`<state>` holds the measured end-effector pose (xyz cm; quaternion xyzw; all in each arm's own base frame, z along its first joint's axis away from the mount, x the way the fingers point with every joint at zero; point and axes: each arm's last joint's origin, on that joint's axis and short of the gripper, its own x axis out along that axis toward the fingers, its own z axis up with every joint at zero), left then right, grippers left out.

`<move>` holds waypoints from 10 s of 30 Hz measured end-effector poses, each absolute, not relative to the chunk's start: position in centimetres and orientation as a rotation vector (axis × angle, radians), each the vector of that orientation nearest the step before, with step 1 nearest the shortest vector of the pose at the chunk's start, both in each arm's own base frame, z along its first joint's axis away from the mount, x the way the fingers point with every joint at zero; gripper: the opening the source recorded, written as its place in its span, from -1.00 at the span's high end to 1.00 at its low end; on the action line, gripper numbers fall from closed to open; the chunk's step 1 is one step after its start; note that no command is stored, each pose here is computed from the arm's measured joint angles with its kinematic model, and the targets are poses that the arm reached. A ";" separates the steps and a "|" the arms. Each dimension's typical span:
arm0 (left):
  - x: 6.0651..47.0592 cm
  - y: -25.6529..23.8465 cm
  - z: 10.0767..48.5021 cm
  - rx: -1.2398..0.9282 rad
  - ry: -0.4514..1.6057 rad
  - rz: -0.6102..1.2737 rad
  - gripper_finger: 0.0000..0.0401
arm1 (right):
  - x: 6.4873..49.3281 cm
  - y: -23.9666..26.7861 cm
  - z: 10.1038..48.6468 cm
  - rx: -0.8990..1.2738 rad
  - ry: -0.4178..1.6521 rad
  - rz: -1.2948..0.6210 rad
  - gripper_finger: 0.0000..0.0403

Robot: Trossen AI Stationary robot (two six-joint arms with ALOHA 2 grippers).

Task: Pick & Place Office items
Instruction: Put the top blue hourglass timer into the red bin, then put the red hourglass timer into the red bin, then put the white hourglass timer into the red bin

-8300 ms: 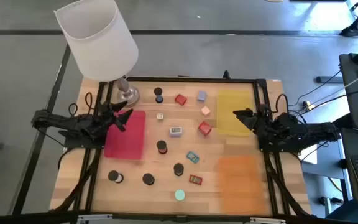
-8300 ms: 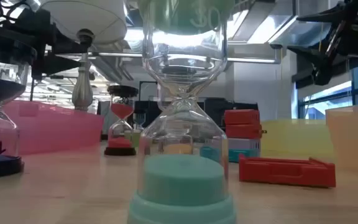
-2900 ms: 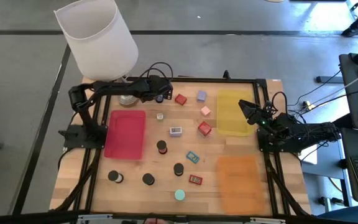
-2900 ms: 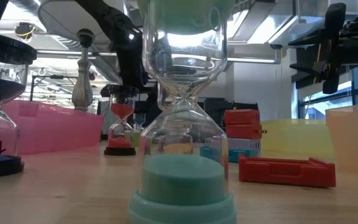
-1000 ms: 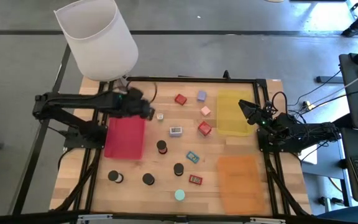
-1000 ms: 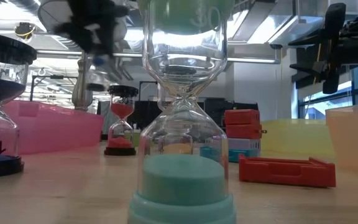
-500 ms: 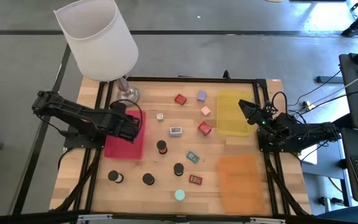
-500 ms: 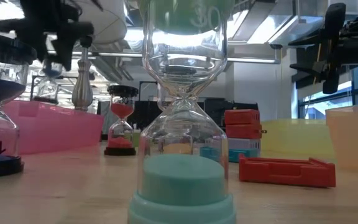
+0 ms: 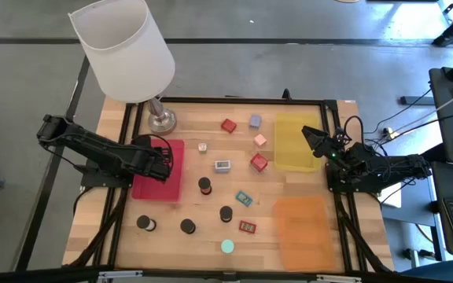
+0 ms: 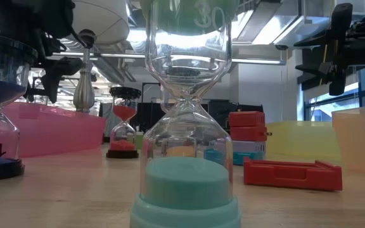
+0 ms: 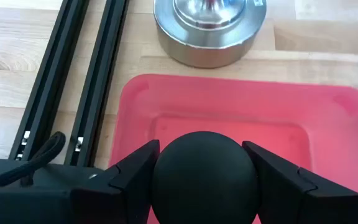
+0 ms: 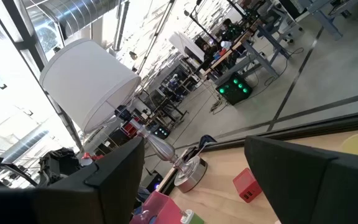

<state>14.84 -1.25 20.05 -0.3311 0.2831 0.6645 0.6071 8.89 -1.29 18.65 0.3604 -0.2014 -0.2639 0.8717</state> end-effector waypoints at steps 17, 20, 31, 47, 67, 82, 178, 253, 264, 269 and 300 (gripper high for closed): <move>15.3 0.6 18.5 -0.868 0.610 1.622 -0.06 | 8.9 -1.3 18.6 0.753 -0.420 -0.552 -0.40; 15.3 0.8 18.4 -0.864 0.601 1.641 -0.06 | 8.9 -1.3 18.6 0.753 -0.420 -0.552 -0.40; 15.4 1.4 18.2 -0.849 0.604 1.673 -0.14 | 8.9 -1.3 18.6 0.753 -0.420 -0.552 -0.40; 16.7 1.3 24.3 -0.767 0.630 1.571 -0.51 | 8.9 -1.3 18.6 0.753 -0.420 -0.552 -0.40; 24.4 -1.2 30.5 -0.482 0.591 0.903 -0.53 | 8.9 -1.3 18.6 0.753 -0.420 -0.552 -0.40; 29.8 -7.7 26.3 -0.173 0.767 0.418 -0.53 | 8.9 -1.3 18.6 0.752 -0.419 -0.552 -0.40; 18.8 -1.4 25.8 -0.463 0.779 1.049 -0.08 | 8.9 -1.3 18.6 0.751 -0.416 -0.554 -0.40; 17.9 -1.1 22.0 -0.620 0.557 1.254 -0.70 | 8.9 -1.3 18.6 0.751 -0.414 -0.554 -0.40; 20.1 -2.5 31.5 -0.809 0.651 0.887 -0.71 | 8.9 -1.3 18.6 0.750 -0.413 -0.555 -0.40; 20.9 -5.1 34.2 -0.945 0.730 0.534 -0.69 | 8.9 -1.3 18.6 0.750 -0.414 -0.554 -0.40; 18.8 -17.3 26.1 -1.155 1.498 0.964 -0.68 | 8.9 -1.3 18.6 0.750 -0.414 -0.554 -0.40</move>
